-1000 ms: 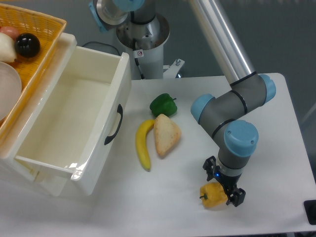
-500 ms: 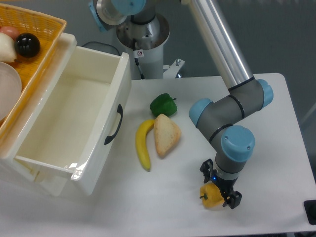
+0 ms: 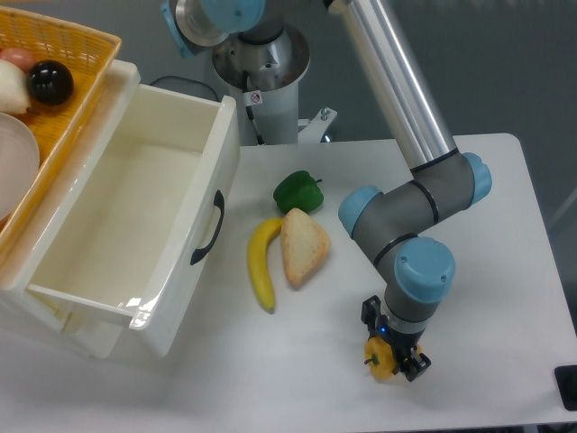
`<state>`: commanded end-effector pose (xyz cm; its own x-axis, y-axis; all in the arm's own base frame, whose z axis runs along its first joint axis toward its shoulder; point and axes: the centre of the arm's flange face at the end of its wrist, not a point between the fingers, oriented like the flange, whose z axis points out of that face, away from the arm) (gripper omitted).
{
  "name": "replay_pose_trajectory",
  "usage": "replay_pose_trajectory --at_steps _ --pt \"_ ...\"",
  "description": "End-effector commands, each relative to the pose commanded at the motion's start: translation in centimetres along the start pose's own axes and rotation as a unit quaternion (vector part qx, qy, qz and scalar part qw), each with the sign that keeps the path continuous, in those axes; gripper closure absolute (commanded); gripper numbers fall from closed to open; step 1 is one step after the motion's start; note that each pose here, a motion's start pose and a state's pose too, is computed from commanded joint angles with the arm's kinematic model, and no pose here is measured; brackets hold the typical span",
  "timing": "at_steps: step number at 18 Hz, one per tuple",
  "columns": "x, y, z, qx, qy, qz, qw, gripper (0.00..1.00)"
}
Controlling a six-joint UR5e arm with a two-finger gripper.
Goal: Pick up the yellow pepper
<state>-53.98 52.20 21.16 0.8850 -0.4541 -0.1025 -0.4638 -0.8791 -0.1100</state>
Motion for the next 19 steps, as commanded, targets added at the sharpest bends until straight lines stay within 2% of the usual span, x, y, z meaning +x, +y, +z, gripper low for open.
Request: replay_pose_trajectory --at_steps 4,9,11,15,19 --pt "0.5 0.9 -4.1 0.000 -0.016 -0.049 0.9987 0.59" --pt "2.2 3.8 -11.0 -0.008 0.014 -0.080 0.9966 0.59" --pt "3.2 4.7 -13.8 -0.015 0.030 -0.087 0.9957 0.59" --pt "4.9 7.4 -18.4 -0.085 0.041 -0.095 0.9909 0.59" --pt "4.9 9.4 -19.9 -0.086 0.039 -0.096 0.9909 0.59"
